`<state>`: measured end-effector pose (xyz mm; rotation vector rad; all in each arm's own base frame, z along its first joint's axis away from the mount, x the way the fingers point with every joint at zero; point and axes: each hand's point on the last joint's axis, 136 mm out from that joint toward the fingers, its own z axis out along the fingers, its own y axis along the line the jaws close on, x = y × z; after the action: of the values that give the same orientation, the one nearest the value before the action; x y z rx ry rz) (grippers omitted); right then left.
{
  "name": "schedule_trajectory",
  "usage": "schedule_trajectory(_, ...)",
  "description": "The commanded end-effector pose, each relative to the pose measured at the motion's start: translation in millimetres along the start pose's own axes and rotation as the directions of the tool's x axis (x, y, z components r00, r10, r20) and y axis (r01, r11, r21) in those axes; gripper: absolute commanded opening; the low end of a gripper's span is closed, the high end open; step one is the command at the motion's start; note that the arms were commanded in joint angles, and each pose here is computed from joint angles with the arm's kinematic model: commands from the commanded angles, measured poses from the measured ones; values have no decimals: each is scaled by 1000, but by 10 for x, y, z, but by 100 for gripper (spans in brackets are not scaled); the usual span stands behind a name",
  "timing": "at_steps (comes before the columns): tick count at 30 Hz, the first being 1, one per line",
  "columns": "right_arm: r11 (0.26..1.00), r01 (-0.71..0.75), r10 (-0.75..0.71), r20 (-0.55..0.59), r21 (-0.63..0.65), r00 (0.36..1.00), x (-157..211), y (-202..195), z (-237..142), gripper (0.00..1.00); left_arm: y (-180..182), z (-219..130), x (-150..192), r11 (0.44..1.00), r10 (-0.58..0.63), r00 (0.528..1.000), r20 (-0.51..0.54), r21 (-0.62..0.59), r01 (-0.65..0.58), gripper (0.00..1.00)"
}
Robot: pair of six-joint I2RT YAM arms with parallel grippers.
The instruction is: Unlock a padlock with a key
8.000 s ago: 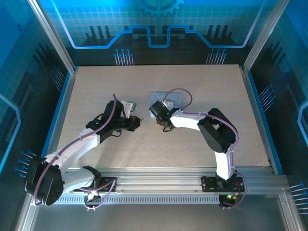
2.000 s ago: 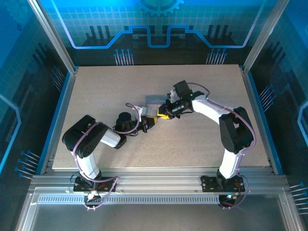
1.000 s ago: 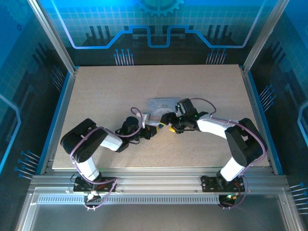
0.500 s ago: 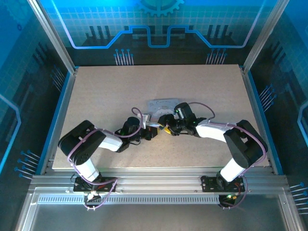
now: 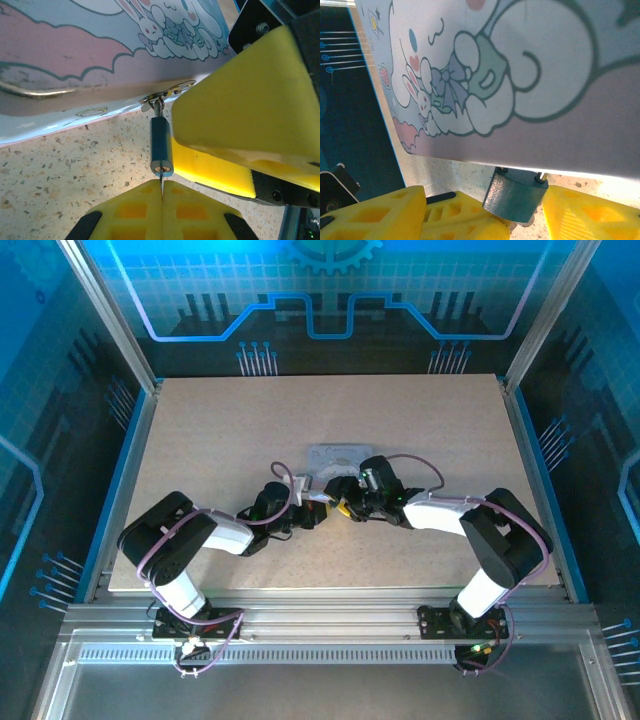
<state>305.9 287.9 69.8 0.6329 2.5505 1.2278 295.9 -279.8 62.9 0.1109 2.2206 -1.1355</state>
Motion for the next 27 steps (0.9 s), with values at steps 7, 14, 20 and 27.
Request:
schedule_trajectory(7, 991, -76, 77, -6, 114, 997, 122, -356, 6, 48, -303, -33, -200, 996, 5, 999, 51, 90, -10, 0)
schedule_trajectory(14, 986, -71, 75, -19, 149, 997, 190, -450, 22, 58, -333, -51, -212, 994, -17, 998, 58, 106, 11, 0)
schedule_trajectory(20, 986, -63, 65, -14, 153, 998, 179, -463, 26, 50, -372, -52, -242, 993, -26, 998, 63, 121, 18, 0)
schedule_trajectory(27, 987, -49, 52, -15, 154, 999, 160, -433, 49, 25, -375, -52, -215, 993, -8, 999, 50, 117, 2, 0)
